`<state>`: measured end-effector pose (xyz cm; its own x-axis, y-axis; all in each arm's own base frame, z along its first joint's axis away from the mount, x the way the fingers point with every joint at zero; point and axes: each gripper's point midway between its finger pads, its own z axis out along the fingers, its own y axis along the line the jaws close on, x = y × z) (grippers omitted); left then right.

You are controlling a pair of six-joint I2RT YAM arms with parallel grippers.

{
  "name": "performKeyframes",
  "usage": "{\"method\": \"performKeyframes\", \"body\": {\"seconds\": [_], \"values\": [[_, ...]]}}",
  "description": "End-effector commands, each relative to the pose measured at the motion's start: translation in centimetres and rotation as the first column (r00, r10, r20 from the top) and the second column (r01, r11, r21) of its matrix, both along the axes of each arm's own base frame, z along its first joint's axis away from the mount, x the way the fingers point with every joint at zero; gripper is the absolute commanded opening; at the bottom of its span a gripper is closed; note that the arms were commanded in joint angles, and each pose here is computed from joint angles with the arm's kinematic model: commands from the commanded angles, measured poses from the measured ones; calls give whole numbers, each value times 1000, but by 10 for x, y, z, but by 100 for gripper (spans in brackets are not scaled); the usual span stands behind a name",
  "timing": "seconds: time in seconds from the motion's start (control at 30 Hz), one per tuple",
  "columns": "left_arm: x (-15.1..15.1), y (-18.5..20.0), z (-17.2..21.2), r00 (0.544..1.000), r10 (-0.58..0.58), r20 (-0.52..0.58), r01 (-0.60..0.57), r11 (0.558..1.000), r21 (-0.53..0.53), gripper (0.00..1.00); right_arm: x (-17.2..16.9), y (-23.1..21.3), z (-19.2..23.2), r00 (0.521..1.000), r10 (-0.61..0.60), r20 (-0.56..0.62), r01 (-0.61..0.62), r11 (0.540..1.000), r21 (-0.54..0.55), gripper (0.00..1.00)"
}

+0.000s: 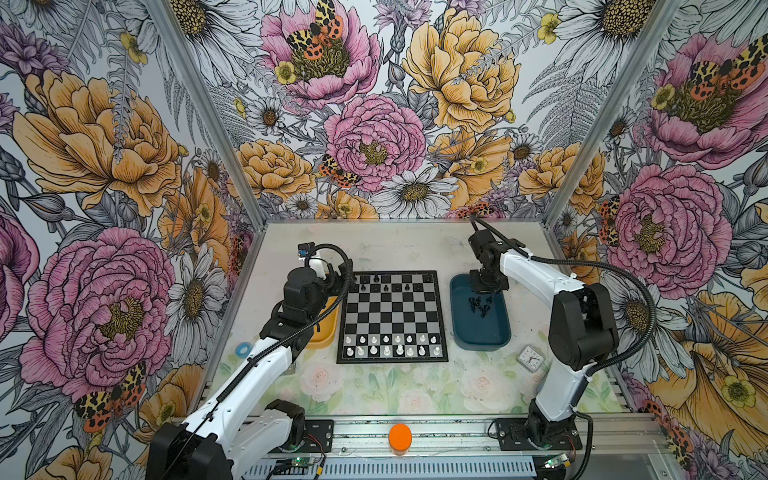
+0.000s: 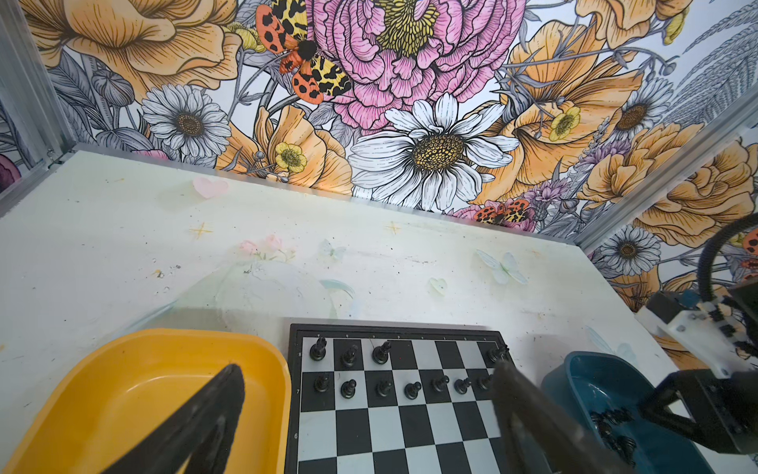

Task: Set up the chess pieces on the board
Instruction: 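Move the right gripper back down into the teal tray, then close the right gripper on a black pawn in the teal tray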

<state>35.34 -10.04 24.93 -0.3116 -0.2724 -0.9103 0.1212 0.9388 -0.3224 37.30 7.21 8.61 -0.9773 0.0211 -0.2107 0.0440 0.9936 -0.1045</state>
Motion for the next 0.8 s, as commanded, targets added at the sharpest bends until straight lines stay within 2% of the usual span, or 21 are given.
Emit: {"method": "performKeyframes", "body": {"seconds": [0.0,0.43,0.77], "values": [[1,-5,2,1000,-19,3,20,1000,-8,95,11,6,-10,1000,2,21,-3,999,34,24],[4,-11,0,999,-32,-7,32,999,-2,95,10,8,-35,1000,-3,-24,4,998,65,23],[5,-11,2,1000,-30,-5,30,1000,3,95,9,2,-48,999,-17,-50,20,998,59,19]]}}
